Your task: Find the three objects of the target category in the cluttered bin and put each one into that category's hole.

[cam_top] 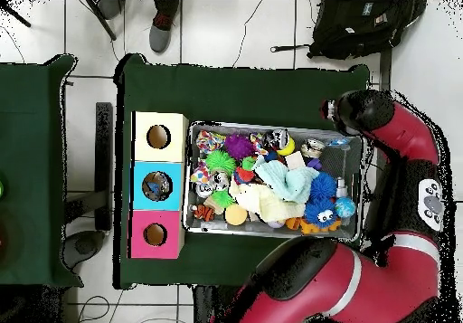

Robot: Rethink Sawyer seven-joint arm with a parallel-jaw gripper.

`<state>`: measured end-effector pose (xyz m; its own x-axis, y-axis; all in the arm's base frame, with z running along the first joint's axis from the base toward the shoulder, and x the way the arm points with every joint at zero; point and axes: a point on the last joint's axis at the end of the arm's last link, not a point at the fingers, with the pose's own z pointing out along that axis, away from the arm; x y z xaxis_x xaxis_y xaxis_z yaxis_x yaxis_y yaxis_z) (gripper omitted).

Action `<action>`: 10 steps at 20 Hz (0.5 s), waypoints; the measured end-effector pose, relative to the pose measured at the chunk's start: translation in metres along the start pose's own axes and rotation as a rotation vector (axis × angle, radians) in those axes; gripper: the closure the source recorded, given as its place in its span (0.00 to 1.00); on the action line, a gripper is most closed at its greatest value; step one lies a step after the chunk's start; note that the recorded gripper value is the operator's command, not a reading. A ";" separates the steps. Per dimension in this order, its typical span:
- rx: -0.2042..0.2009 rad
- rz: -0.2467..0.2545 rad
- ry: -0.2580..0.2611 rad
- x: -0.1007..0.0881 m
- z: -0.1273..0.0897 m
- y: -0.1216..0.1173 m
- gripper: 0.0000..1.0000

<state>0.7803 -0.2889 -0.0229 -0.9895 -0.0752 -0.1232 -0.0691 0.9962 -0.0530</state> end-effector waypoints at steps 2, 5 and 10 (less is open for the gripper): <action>0.001 0.000 0.018 0.008 0.011 -0.001 0.00; -0.015 0.010 0.047 0.023 0.020 0.000 0.00; -0.030 0.030 0.091 0.048 0.021 -0.005 0.00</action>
<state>0.7354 -0.2989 -0.0493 -0.9985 -0.0428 -0.0340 -0.0421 0.9989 -0.0207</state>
